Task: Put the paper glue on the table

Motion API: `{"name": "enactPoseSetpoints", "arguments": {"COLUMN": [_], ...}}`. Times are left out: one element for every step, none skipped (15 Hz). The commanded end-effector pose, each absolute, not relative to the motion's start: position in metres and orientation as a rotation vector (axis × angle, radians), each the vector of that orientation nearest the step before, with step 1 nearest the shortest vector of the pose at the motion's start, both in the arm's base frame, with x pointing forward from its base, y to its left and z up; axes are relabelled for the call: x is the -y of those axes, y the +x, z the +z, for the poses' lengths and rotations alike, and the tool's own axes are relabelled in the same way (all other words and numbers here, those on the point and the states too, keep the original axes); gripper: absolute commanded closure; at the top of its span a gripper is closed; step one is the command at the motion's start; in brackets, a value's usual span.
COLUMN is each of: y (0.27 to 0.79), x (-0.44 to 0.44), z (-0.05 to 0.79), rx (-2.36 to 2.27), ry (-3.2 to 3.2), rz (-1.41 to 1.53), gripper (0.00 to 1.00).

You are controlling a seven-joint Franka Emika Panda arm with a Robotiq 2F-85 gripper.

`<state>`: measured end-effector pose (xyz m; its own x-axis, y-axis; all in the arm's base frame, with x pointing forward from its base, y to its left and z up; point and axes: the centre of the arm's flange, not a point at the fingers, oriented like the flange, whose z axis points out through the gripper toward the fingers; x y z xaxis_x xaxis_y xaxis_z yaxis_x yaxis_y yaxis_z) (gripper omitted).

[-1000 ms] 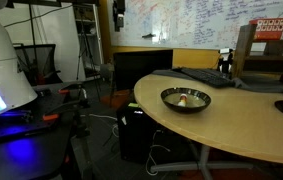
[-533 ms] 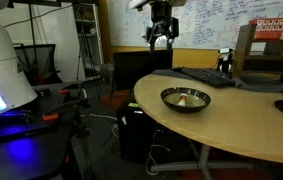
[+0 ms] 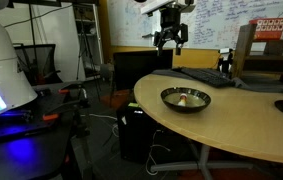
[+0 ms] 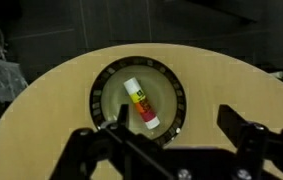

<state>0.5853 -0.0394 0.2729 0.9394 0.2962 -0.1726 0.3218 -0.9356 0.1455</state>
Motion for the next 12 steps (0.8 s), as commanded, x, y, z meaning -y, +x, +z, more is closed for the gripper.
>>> {"name": "enactPoseSetpoints", "arguments": {"y": [0.599,0.604,0.609,0.618,0.626,0.634,0.644,0.653,0.660,0.665,0.669,0.673], "x": [0.046,0.049,0.054,0.061,0.068,0.076,0.084,0.092,0.096,0.099,0.102,0.102], "z": [0.258,0.247,0.237,0.225,0.215,0.205,0.195,0.185,0.177,0.169,0.159,0.152], "rx": [-0.691,-0.785,-0.873,-0.962,-1.046,-1.111,-1.166,-1.228,-1.275,-1.303,-1.328,-1.345], "ry": [2.921,2.915,2.897,2.863,2.831,2.815,2.812,2.810,2.809,2.806,2.805,2.807], "rz": [-0.314,-0.318,-0.333,-0.345,-0.352,-0.367,-0.378,-0.373,-0.370,-0.369,-0.368,-0.368], "gripper": [0.00,0.00,0.00,0.00,0.00,0.00,0.00,0.00,0.00,0.00,0.00,0.00]}}
